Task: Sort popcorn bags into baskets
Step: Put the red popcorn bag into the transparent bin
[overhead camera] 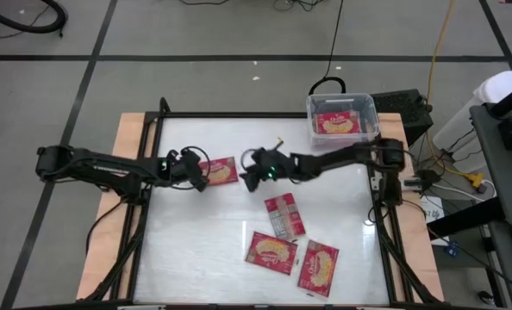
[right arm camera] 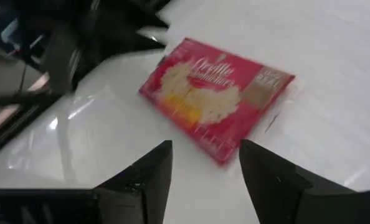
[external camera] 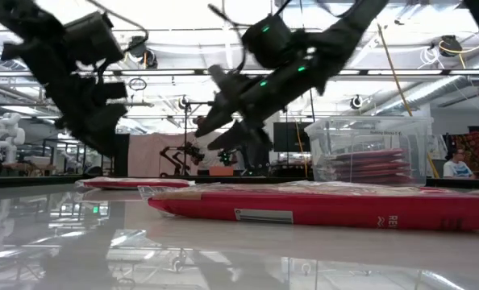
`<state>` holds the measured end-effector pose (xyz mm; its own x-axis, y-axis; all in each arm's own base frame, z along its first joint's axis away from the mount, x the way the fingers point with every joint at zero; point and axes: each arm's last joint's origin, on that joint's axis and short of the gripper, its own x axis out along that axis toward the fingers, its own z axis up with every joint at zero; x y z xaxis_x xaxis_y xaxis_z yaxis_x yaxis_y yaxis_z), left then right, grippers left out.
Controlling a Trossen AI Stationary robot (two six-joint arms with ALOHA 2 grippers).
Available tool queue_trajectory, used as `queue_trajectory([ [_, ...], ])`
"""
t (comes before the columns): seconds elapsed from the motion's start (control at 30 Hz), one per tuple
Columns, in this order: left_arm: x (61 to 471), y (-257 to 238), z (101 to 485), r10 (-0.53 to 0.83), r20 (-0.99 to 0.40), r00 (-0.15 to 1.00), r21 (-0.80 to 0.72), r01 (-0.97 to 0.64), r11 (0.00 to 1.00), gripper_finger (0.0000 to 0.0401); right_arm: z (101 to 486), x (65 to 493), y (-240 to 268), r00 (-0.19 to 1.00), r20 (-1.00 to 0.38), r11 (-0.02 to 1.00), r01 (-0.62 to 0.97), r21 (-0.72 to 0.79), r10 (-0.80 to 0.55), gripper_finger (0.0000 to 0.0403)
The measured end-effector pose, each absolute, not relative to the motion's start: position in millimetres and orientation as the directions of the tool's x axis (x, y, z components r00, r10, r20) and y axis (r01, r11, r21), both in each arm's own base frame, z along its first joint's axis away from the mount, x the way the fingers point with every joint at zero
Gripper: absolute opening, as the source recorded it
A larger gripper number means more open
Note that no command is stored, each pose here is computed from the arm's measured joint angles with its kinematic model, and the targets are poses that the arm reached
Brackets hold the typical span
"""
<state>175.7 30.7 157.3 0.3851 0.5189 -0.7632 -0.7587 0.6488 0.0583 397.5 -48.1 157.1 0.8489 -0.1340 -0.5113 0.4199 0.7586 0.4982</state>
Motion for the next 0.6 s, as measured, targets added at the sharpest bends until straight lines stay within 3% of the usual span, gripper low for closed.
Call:
queue_trajectory([
  [0.37, 158, 28, 115, 0.423, -0.765, 0.486, -0.098, -0.736, 0.670, 0.0145, 117, 441, -85, 0.813, -0.582, 0.669, 0.434, 0.604, -0.002, 0.0251],
  [0.6, 150, 27, 105, 0.410, -0.775, 0.482, -0.108, -0.740, 0.664, 0.0145, 127, 440, -89, 0.800, -0.600, 0.676, 0.454, 0.580, -0.022, 0.0262],
])
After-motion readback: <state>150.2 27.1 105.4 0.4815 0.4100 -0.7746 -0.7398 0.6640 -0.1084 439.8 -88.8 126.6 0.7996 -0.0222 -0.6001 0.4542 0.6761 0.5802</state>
